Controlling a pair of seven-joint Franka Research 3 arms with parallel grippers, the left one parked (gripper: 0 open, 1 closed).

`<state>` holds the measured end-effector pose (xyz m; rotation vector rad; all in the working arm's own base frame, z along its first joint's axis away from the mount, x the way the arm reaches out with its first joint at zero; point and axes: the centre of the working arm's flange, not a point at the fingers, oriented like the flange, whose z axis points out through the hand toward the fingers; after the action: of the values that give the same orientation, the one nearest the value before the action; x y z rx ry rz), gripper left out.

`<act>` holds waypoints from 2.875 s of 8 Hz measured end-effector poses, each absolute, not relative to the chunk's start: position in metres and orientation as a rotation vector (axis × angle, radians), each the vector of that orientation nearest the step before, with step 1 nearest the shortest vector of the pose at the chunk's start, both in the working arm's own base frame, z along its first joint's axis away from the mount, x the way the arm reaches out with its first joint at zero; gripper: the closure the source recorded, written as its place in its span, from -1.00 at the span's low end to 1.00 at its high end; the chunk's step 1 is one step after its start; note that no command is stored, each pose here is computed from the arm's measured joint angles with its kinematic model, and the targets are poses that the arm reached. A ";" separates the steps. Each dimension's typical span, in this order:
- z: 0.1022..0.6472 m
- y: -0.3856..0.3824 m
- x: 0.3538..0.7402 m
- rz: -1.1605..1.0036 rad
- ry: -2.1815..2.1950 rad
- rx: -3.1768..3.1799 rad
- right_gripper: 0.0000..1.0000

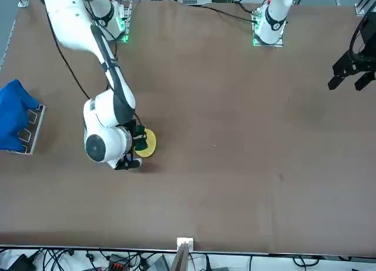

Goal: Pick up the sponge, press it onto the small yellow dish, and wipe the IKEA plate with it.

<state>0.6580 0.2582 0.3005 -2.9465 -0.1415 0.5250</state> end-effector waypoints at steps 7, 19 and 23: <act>0.335 0.137 0.663 0.416 -0.068 -3.125 0.70; 0.211 0.016 0.587 0.240 0.078 -3.113 0.68; 0.214 0.010 0.589 0.204 0.066 -3.113 0.67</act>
<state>0.5893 0.0101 0.2138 -3.1126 0.0659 0.2037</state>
